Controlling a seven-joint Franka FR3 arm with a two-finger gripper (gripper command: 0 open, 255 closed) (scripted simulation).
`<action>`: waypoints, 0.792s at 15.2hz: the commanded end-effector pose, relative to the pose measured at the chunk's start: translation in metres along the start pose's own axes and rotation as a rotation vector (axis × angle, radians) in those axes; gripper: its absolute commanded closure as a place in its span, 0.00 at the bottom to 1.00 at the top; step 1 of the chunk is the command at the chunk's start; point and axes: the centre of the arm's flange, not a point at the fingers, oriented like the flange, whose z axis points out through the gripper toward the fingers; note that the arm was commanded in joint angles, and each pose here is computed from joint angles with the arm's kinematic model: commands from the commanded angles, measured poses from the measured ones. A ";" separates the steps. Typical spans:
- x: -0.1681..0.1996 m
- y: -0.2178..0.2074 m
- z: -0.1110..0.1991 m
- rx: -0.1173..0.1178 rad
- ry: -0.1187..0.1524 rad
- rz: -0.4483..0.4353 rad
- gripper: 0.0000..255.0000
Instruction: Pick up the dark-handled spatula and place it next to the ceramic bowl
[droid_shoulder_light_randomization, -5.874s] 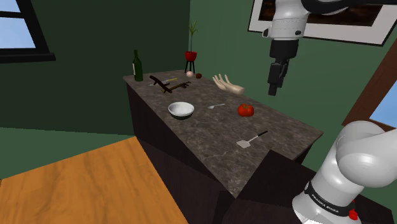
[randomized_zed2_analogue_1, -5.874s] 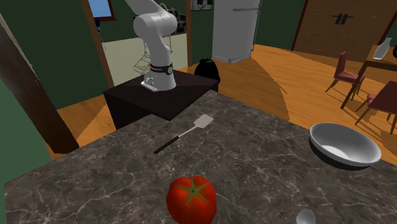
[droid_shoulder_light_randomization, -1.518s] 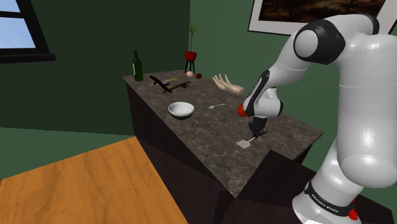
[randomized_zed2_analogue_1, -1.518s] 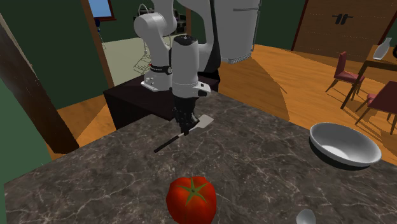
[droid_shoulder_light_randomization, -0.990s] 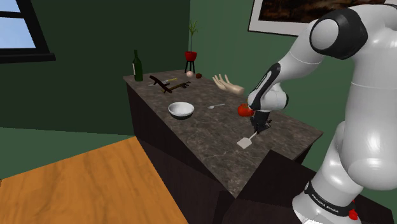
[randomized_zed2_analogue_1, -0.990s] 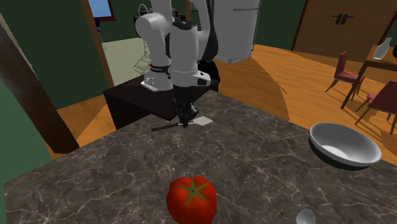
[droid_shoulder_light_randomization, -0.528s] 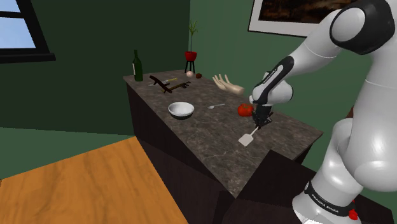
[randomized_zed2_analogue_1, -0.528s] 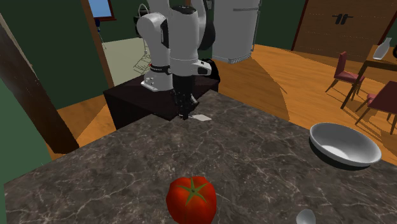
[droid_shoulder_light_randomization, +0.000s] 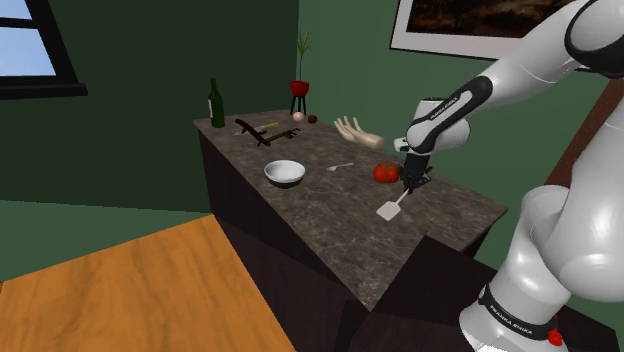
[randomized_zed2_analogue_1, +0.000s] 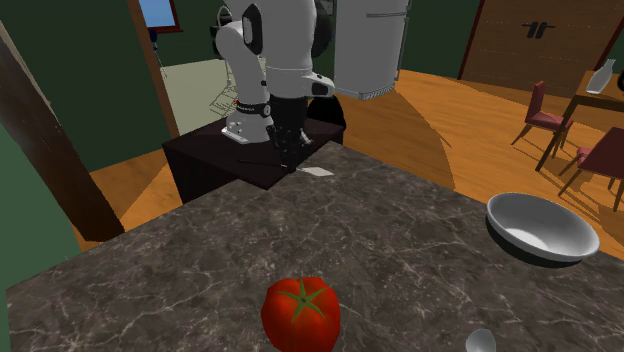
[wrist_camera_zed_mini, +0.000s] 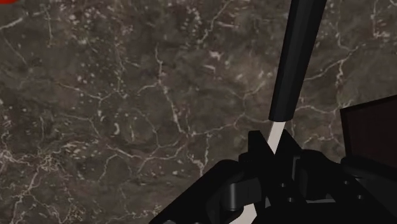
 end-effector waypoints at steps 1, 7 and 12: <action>-0.002 -0.002 -0.010 0.001 -0.001 0.000 1.00; 0.020 0.012 -0.033 0.001 -0.001 0.000 1.00; 0.076 0.045 -0.036 0.001 -0.001 0.000 1.00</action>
